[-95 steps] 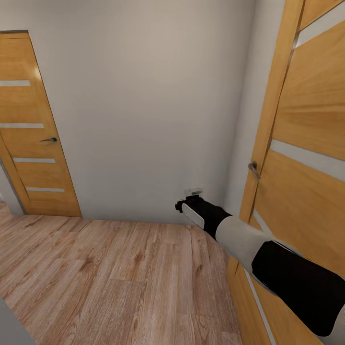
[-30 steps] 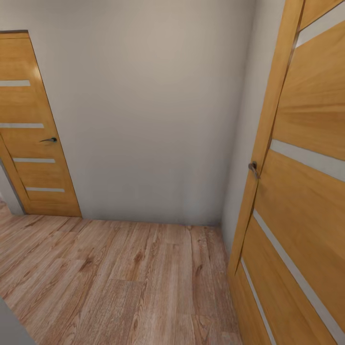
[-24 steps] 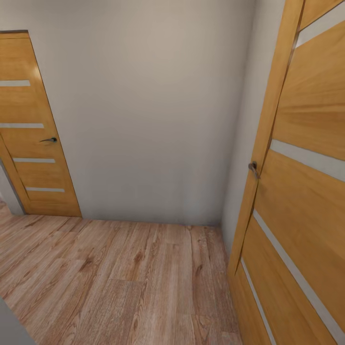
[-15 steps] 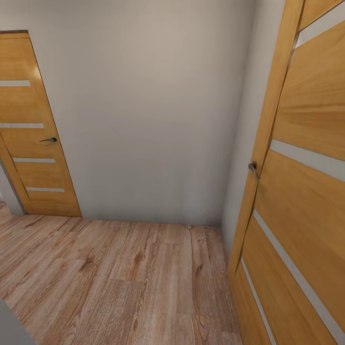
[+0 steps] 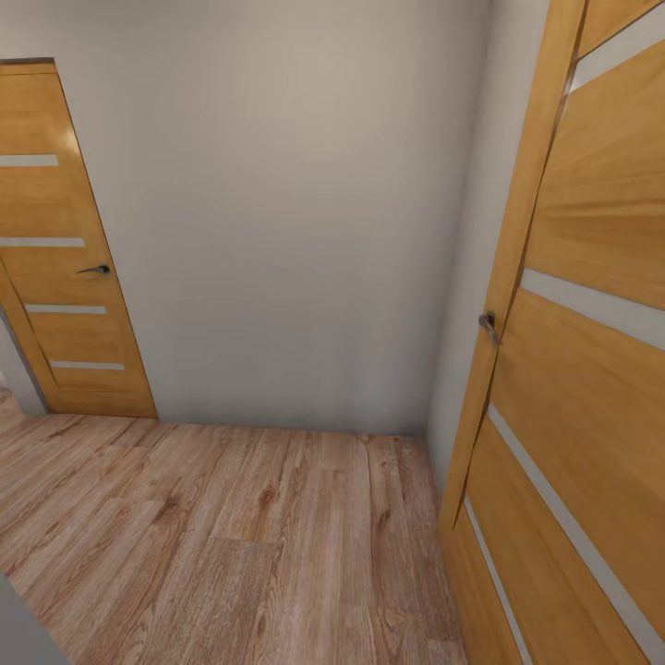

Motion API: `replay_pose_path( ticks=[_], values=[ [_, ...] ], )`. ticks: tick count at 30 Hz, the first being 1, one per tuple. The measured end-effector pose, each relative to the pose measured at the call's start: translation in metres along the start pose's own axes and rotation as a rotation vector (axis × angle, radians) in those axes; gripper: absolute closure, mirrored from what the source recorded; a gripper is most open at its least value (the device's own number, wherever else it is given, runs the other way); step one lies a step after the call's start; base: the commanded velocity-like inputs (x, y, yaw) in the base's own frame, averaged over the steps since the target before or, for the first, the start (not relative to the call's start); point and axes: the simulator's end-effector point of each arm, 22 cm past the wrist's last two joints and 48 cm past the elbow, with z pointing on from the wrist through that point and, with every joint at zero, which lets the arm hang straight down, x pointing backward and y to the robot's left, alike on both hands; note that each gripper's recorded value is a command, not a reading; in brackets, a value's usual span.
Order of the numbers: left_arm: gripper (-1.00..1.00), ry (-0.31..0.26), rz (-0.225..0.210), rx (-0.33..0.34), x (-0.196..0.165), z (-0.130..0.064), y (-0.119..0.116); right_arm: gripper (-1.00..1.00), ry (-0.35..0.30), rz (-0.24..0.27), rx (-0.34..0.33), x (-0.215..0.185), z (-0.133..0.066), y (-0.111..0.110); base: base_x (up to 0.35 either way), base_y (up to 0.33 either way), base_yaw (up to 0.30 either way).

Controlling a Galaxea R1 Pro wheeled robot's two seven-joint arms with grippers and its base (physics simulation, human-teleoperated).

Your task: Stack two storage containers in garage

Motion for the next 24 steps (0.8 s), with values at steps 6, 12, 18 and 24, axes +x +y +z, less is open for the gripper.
replay_pose_path(
  ticks=[6, 12, 18, 24],
  values=[
    [-1.00, 0.000, 0.000, 0.000, 0.0000, 0.0000, 0.0001, -1.00, 0.007, 0.007, -0.007, 0.0005, -0.0003, 0.0059, 0.000, 0.000, -0.081],
    [-1.00, 0.000, 0.000, 0.001, 0.0000, 0.0000, -0.0007, -1.00, 0.010, 0.010, -0.008, 0.0011, -0.0003, 0.0067, 0.000, 0.000, -0.125],
    [-1.00, 0.000, 0.001, 0.002, 0.0003, -0.0001, -0.0007, -1.00, 0.009, 0.010, -0.009, 0.0010, -0.0004, 0.0068, 0.073, 0.000, -0.014],
    [-1.00, 0.001, 0.001, 0.002, 0.0006, -0.0001, -0.0005, -1.00, 0.009, 0.009, -0.007, 0.0013, -0.0004, 0.0053, 0.270, 0.000, -0.001]
  ],
)
